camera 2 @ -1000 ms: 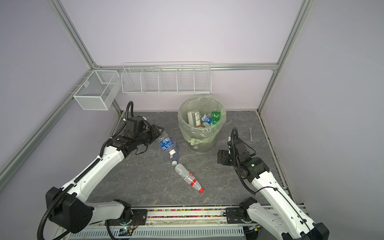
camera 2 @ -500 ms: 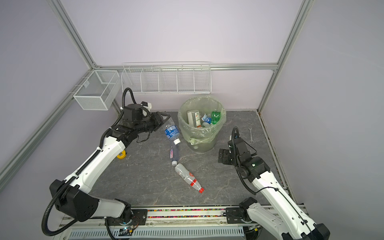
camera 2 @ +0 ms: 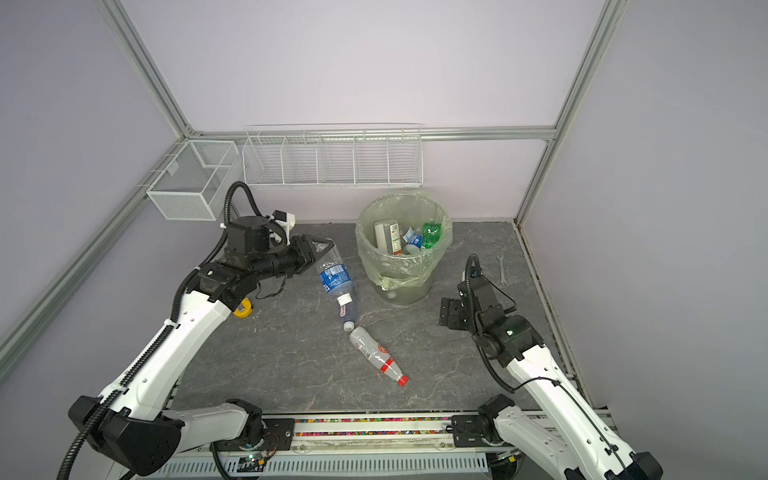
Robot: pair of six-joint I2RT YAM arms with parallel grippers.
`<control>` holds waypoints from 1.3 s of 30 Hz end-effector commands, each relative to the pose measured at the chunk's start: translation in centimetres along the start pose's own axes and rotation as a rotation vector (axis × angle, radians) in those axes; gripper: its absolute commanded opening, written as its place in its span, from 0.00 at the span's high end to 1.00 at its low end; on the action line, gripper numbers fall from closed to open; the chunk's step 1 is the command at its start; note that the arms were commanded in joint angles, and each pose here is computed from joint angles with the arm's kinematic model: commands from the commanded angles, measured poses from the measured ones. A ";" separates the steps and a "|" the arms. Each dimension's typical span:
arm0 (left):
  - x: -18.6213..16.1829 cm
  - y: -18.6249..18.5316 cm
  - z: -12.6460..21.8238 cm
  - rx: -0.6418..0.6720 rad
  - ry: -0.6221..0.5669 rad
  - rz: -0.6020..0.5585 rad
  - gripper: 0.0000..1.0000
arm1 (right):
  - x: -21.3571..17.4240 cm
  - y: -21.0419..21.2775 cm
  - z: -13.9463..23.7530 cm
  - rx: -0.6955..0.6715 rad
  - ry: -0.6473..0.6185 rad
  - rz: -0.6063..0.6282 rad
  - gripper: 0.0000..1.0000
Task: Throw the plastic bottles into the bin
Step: 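Lift the blue-label water bottle with the left gripper up over the bin, then open the left gripper over the bin to drop the blue-label bottle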
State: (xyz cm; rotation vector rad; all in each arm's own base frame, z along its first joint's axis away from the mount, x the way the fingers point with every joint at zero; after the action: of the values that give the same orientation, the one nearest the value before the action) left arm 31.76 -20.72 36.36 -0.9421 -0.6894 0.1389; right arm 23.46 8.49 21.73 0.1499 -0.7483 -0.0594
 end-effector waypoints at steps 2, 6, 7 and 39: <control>2.3 -3.1 -1.5 -0.075 0.010 -0.004 0.49 | 0.2 -0.3 0.4 -0.008 -0.021 0.007 0.12; 4.2 -6.2 -4.7 -0.083 -0.019 -0.029 0.47 | 0.2 -0.3 0.6 0.002 -0.030 0.005 0.12; 4.8 -7.3 -6.0 -0.097 -0.024 -0.039 0.47 | 0.2 -0.2 0.6 0.003 -0.031 0.005 0.12; 7.4 -10.3 -7.1 -0.101 -0.058 -0.127 0.01 | 0.5 0.2 1.4 0.035 -0.027 0.006 0.12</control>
State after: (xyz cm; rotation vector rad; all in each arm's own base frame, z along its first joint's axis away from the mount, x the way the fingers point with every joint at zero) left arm 38.38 -28.65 49.90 -1.0686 -0.8908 0.0145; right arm 22.73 8.08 22.42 0.1554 -0.7692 -0.0554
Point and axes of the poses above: each gripper's point midway between its finger pads, its own z axis back along the fingers, its own y axis along the line the jaws close on, x = y × z, the point moved 2 cm from there along z, back along the fingers
